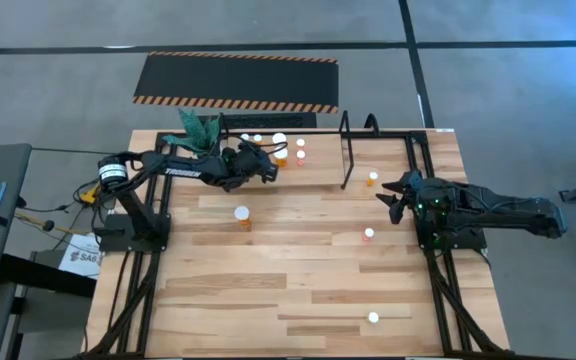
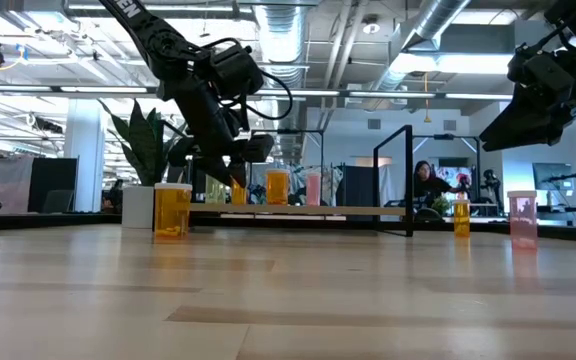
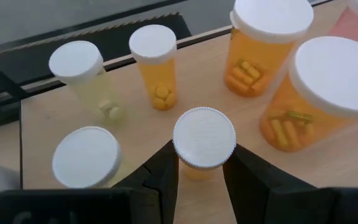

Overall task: Pick and place medicine bottles onto shelf by color
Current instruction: Put the bottom small orange pill bottle on the shelf aligned with the small orange pill bottle

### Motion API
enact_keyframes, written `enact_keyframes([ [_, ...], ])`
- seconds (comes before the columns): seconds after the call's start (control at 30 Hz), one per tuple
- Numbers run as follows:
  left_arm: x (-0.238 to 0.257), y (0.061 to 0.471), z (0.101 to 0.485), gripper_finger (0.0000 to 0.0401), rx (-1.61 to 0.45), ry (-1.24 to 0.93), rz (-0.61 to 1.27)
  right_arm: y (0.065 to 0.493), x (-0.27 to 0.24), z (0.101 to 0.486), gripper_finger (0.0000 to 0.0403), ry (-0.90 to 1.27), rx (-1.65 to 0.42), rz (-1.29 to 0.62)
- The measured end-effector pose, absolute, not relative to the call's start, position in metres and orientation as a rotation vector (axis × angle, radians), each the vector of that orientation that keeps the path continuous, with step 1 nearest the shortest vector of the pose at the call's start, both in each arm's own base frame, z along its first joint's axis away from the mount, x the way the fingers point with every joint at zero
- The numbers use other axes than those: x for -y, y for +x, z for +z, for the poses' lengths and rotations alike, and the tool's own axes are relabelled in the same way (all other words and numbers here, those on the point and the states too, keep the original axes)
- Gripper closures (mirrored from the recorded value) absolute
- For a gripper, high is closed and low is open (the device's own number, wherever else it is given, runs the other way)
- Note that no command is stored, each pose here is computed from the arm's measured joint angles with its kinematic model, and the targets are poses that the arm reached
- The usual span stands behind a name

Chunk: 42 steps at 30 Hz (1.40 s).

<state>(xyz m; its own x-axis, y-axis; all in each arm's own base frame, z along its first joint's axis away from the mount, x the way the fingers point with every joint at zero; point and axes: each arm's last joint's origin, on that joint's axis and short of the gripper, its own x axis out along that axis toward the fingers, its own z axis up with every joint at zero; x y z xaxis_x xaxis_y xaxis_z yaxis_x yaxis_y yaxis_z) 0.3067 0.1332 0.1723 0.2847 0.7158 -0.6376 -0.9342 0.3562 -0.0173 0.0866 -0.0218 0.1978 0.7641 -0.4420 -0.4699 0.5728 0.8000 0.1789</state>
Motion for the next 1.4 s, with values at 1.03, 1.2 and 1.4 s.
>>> enact_keyframes([
  [1.03,-0.1367,0.3054,0.1727,0.0297,-0.584,-0.465,1.149,0.0866,0.0218,0.1978,0.0178,0.324,-0.424,-0.562],
  [1.2,-0.1366,0.3053,0.1725,0.0281,-0.575,-0.486,1.154,0.0866,0.0218,0.1977,0.0178,0.324,-0.425,-0.562],
  [1.4,-0.1372,0.3066,0.1741,0.0265,-0.557,-0.489,1.155,0.0866,0.0218,0.1977,0.0178,0.324,-0.425,-0.562],
])
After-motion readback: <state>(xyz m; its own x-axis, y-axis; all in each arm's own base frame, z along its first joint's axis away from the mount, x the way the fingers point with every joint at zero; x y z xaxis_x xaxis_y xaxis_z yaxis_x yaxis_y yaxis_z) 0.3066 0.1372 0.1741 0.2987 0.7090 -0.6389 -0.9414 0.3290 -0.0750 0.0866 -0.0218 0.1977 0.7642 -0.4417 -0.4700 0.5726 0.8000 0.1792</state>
